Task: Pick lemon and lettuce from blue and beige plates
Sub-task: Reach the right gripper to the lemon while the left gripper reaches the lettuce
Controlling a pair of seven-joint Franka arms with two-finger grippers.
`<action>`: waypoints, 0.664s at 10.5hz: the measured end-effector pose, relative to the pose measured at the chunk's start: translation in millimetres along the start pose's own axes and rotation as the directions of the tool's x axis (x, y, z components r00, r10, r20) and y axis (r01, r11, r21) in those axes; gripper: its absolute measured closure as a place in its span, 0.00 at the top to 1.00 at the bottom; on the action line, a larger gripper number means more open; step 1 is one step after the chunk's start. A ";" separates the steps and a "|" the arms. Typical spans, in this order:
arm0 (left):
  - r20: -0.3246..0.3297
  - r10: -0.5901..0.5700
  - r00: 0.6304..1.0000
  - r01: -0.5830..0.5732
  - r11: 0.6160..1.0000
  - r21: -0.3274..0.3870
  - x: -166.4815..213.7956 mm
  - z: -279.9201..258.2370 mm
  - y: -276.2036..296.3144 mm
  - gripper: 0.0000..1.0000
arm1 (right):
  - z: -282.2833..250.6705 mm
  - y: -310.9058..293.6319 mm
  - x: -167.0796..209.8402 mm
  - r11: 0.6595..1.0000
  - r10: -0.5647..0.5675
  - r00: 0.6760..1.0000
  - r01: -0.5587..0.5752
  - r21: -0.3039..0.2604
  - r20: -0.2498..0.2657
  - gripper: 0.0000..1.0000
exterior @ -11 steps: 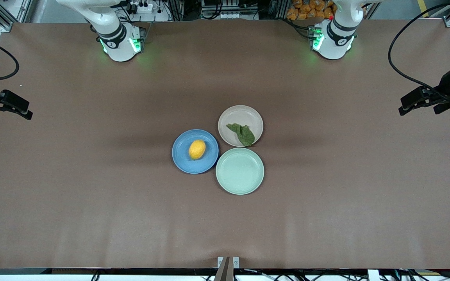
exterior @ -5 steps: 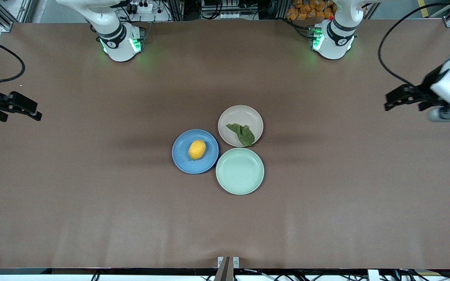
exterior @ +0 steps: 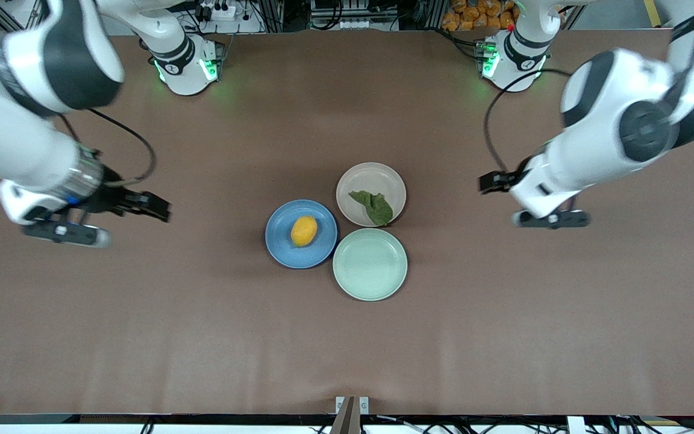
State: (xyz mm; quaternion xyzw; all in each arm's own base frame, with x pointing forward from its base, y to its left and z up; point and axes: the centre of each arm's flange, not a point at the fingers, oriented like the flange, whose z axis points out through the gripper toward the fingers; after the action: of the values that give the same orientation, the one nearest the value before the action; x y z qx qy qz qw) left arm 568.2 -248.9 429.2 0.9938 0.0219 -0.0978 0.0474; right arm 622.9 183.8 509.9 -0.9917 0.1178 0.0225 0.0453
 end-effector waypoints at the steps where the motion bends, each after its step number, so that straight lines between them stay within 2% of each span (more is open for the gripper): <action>1: 0.003 -0.030 1.000 0.030 0.999 0.013 -7.5 34.5 36.9 1.00 | 24.4 -28.3 -5.4 0.999 0.039 0.999 -0.039 0.010 0.015 1.00; 3: -0.001 -0.060 0.998 0.060 0.997 0.052 -25.8 87.3 95.0 1.00 | 80.4 -85.4 -25.6 0.997 0.069 0.995 -0.070 0.016 0.067 1.00; 5: 0.004 -0.137 0.991 0.137 0.990 0.044 -31.1 125.3 120.4 1.00 | 134.3 -124.9 -45.2 0.998 0.060 0.991 -0.062 0.007 0.118 1.00; 7: -0.003 -0.234 0.972 0.234 0.972 0.015 -35.6 164.2 145.4 1.00 | 176.7 -146.2 -50.4 0.996 0.082 0.988 -0.086 0.027 0.128 1.00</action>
State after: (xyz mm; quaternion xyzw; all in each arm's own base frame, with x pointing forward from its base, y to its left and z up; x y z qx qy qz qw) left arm 509.4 -411.0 288.9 0.9847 0.1381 -0.1024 0.0280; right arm 602.4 353.8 349.3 -0.9816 0.1569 0.0852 0.0678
